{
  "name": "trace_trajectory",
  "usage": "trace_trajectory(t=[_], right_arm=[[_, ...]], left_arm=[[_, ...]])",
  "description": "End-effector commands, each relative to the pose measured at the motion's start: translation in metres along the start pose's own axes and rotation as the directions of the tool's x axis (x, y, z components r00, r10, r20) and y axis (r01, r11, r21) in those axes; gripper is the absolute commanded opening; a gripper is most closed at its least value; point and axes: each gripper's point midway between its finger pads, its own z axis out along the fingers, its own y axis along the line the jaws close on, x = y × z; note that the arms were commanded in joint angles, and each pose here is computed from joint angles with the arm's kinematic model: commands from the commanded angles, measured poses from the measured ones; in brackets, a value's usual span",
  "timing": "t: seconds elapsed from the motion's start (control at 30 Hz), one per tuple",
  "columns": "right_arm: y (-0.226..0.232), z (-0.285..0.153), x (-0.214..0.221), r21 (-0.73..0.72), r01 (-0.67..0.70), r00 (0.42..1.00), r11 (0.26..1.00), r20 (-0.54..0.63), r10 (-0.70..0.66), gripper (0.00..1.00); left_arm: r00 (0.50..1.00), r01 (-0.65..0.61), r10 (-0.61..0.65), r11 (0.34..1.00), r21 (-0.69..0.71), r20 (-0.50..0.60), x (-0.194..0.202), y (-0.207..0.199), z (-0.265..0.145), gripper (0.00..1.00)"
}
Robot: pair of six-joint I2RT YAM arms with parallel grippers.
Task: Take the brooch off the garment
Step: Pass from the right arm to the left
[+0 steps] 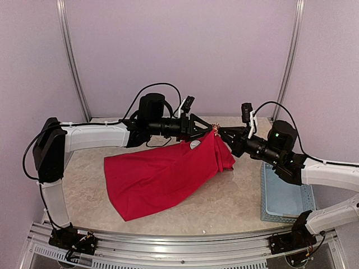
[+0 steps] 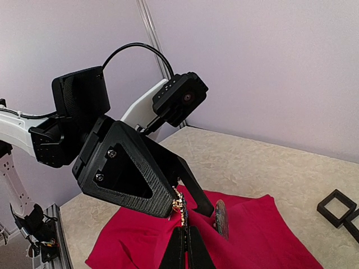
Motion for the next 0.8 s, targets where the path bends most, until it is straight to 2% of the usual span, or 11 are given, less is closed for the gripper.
trace_trajectory(t=[0.0,0.37,0.43,0.5,0.6,0.7,0.77], right_arm=[[0.017,0.003,-0.007,-0.094,-0.041,0.999,0.995,0.013,0.043,0.00],[0.018,0.008,0.000,-0.148,-0.109,0.994,0.983,-0.022,0.107,0.00],[0.016,0.007,-0.001,-0.148,-0.124,0.992,0.981,-0.016,0.123,0.00],[0.015,0.006,-0.002,-0.153,-0.132,0.991,0.979,-0.013,0.131,0.00],[0.014,0.005,-0.003,-0.157,-0.138,0.990,0.978,-0.010,0.138,0.00],[0.015,0.004,-0.005,-0.166,-0.146,0.989,0.975,-0.007,0.147,0.00],[0.015,0.004,-0.005,-0.172,-0.153,0.988,0.973,-0.010,0.154,0.00]], left_arm=[[0.996,-0.083,0.082,0.996,0.034,0.037,-0.010,-0.029,-0.008,0.54],[0.994,-0.104,0.102,0.994,0.044,0.042,-0.010,-0.040,-0.013,0.28],[0.995,-0.100,0.098,0.994,0.046,0.037,-0.007,-0.040,-0.013,0.29],[0.995,-0.092,0.091,0.995,0.042,0.031,-0.004,-0.038,-0.013,0.36],[0.997,-0.079,0.078,0.996,0.030,0.029,0.000,-0.034,-0.015,0.41],[0.997,-0.073,0.072,0.997,0.030,0.021,0.002,-0.032,-0.016,0.42],[0.997,-0.075,0.075,0.997,0.034,0.018,0.002,-0.034,-0.015,0.38]])
